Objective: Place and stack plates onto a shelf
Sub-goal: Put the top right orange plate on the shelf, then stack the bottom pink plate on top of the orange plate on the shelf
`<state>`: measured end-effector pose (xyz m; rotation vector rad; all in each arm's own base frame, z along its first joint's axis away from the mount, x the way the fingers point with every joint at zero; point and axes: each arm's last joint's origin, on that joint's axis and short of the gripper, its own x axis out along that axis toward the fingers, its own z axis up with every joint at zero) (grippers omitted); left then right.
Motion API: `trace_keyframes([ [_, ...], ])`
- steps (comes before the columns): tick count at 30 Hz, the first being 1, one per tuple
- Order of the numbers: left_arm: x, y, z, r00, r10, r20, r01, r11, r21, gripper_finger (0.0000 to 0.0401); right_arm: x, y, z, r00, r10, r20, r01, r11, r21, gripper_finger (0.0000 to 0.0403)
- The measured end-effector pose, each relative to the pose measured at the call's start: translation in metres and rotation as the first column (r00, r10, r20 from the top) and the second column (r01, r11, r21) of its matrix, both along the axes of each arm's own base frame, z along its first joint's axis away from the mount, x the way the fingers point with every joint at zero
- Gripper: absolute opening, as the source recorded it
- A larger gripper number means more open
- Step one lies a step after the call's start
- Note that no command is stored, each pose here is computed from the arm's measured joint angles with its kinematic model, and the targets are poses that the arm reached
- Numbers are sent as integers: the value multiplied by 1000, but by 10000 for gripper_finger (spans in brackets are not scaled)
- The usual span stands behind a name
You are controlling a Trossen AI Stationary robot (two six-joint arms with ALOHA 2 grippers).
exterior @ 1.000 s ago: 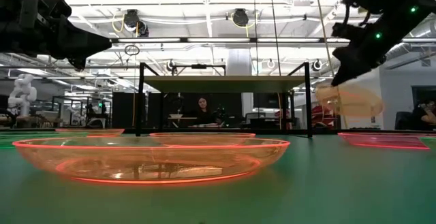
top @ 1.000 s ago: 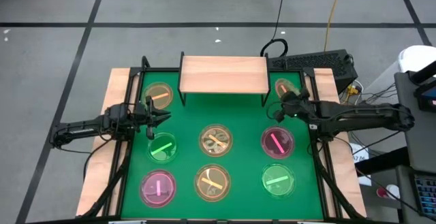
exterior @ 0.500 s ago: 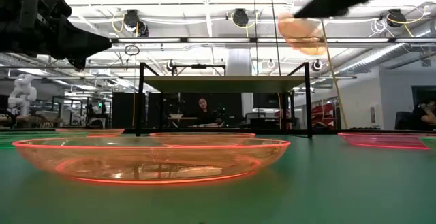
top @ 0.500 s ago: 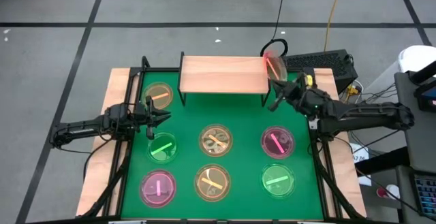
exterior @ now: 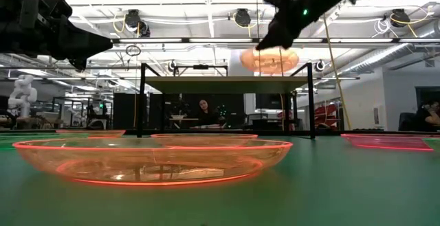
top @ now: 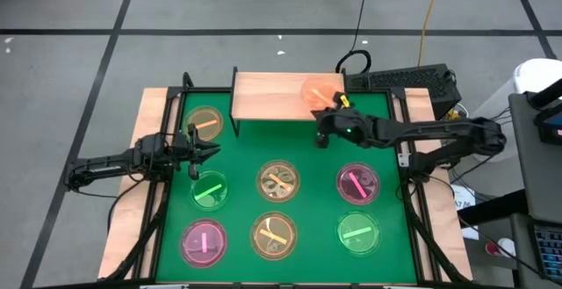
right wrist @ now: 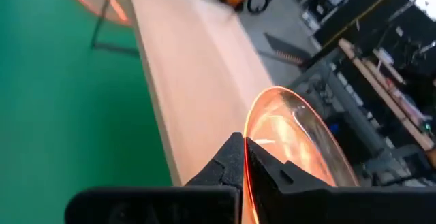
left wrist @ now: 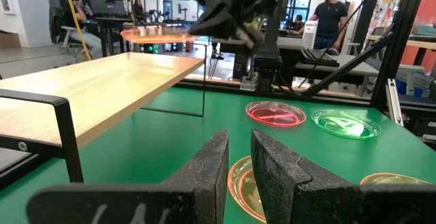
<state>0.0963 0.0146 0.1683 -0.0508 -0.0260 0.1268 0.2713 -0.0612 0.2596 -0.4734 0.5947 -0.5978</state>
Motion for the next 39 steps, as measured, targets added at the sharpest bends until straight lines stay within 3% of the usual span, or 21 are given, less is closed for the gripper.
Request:
trace_keyframes([
  [11,0,0,0,1000,0,0,0,1000,0,72,5,-24,-16,1000,16,8,-17,992,125,0],
  [25,0,0,0,1000,0,0,0,1000,0,72,2,-24,-21,1000,-18,14,16,983,182,3],
  [35,0,0,0,1000,0,0,0,1000,0,72,0,-24,-27,1000,-25,10,22,981,192,72],
  [39,0,0,0,1000,0,0,0,1000,0,72,0,-19,-20,998,28,55,-39,978,207,105],
])
